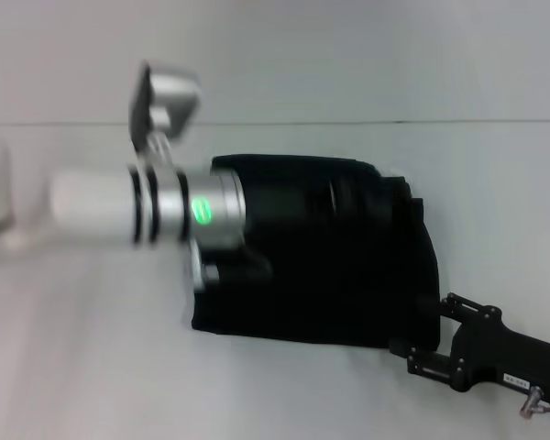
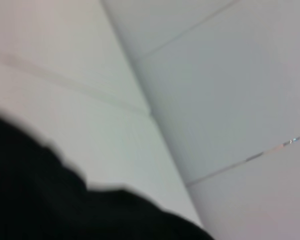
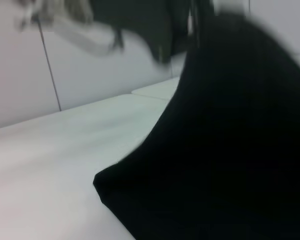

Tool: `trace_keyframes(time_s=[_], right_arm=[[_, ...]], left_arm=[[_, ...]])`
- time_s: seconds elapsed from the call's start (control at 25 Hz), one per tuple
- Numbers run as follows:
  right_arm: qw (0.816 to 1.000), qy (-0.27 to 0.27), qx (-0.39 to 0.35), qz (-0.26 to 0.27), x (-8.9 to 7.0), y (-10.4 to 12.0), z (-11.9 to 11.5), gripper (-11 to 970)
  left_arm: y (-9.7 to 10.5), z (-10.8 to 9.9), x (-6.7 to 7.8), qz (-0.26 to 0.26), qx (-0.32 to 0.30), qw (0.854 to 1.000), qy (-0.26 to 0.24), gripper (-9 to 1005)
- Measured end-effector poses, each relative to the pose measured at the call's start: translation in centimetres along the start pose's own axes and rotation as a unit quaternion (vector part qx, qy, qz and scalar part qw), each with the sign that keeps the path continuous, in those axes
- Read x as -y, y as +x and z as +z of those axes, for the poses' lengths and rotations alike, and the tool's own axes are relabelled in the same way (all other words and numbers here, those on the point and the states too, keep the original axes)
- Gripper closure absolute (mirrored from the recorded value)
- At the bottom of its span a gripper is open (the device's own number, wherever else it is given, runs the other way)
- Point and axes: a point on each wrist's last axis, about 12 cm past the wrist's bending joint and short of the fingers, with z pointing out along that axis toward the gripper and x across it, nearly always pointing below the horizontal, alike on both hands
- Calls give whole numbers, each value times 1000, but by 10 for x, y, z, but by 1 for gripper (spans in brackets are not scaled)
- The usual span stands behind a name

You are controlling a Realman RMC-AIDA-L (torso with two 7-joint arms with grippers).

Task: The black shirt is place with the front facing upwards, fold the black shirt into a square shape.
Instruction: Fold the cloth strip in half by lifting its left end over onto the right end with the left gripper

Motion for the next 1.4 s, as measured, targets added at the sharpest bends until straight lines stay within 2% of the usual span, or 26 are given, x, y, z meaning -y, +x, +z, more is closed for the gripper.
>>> trace_keyframes(time_s=[0.08, 0.2, 0.52, 0.72, 0.88, 1.04, 1.4], right_arm=[[1000, 1, -2, 2, -1, 0, 2, 150], [1000, 14, -7, 5, 2, 1, 5, 151], [996, 79, -8, 36, 24, -11, 23, 151], [993, 98, -30, 54, 35, -23, 46, 151], [993, 102, -42, 47, 40, -34, 64, 151], [992, 112, -26, 44, 47, -52, 77, 151], [988, 143, 19, 62, 58, -70, 81, 151]], left_arm=[[28, 9, -15, -27, -8, 1000, -4, 971], [52, 9, -27, -53, -11, 999, -7, 971], [47, -2, -21, -40, -4, 999, 29, 970], [46, -1, -17, -33, -12, 999, 39, 970], [48, -2, -15, -30, -18, 998, 46, 970], [49, -4, -14, -26, -26, 998, 55, 970], [63, -4, -13, -14, -73, 995, 59, 971]])
